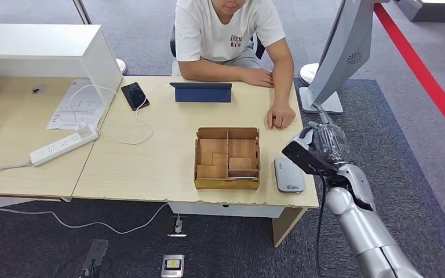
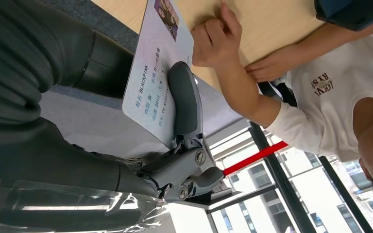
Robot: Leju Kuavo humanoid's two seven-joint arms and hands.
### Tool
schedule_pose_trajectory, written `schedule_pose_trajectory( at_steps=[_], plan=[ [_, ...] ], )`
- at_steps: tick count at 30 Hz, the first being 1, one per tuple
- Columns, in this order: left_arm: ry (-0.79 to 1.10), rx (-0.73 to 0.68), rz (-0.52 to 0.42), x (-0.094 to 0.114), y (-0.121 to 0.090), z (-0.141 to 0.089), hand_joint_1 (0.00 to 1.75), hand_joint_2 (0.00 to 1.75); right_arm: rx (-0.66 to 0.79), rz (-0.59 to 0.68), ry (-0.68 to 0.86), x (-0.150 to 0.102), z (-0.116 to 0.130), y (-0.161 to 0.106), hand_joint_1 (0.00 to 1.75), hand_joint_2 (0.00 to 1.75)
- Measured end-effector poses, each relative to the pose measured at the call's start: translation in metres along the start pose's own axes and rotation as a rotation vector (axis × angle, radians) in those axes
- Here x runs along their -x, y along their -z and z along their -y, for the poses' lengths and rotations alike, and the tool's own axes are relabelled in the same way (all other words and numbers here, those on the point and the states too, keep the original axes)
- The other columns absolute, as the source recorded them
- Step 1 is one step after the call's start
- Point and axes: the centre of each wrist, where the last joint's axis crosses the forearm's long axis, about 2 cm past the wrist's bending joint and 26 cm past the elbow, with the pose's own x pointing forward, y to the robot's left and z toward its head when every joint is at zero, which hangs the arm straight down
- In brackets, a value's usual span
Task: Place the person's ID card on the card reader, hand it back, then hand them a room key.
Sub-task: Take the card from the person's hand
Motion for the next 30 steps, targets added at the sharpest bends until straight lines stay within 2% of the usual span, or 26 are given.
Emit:
schedule_pose_trajectory(
  at_steps=[14,30],
  plan=[
    [0.006,0.014,-0.026,-0.008,0.002,0.000,0.00,0.00,-0.105,-0.023,0.003,-0.003,-0.031,-0.013,1.75,1.75],
    [0.017,0.024,-0.042,-0.009,0.002,0.001,0.00,0.00,-0.207,-0.117,-0.001,0.015,-0.055,-0.031,1.75,1.75]
  ],
)
